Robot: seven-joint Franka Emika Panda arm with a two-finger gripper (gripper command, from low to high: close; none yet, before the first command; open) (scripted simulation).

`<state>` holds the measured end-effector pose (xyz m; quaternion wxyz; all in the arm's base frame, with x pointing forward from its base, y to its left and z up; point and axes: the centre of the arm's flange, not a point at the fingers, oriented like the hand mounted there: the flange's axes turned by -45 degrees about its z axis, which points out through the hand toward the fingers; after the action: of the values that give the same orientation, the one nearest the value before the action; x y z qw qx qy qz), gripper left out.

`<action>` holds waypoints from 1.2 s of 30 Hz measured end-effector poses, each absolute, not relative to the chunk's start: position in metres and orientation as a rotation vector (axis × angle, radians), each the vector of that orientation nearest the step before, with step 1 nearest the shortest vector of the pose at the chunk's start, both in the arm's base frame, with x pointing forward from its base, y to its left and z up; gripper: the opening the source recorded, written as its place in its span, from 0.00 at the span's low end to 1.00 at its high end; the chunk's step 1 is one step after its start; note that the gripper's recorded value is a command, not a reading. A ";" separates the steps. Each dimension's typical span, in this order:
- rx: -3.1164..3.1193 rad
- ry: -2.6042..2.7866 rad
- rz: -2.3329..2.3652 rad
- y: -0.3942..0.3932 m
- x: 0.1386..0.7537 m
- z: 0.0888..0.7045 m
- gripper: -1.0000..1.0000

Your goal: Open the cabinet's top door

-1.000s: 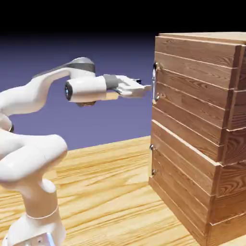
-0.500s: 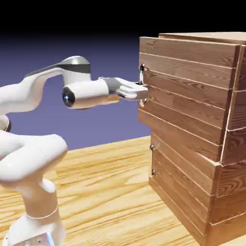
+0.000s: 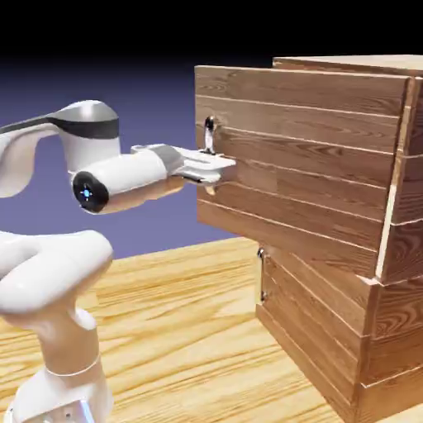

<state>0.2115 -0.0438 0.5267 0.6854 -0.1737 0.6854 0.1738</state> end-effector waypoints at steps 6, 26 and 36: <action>-0.463 1.521 0.463 -0.072 0.191 0.527 0.00; -0.812 1.414 0.812 -0.227 0.136 0.527 0.00; -0.993 1.333 0.993 -0.314 0.136 0.527 0.00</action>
<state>0.1362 -0.3139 0.5267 0.5670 -0.4225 0.5670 0.4225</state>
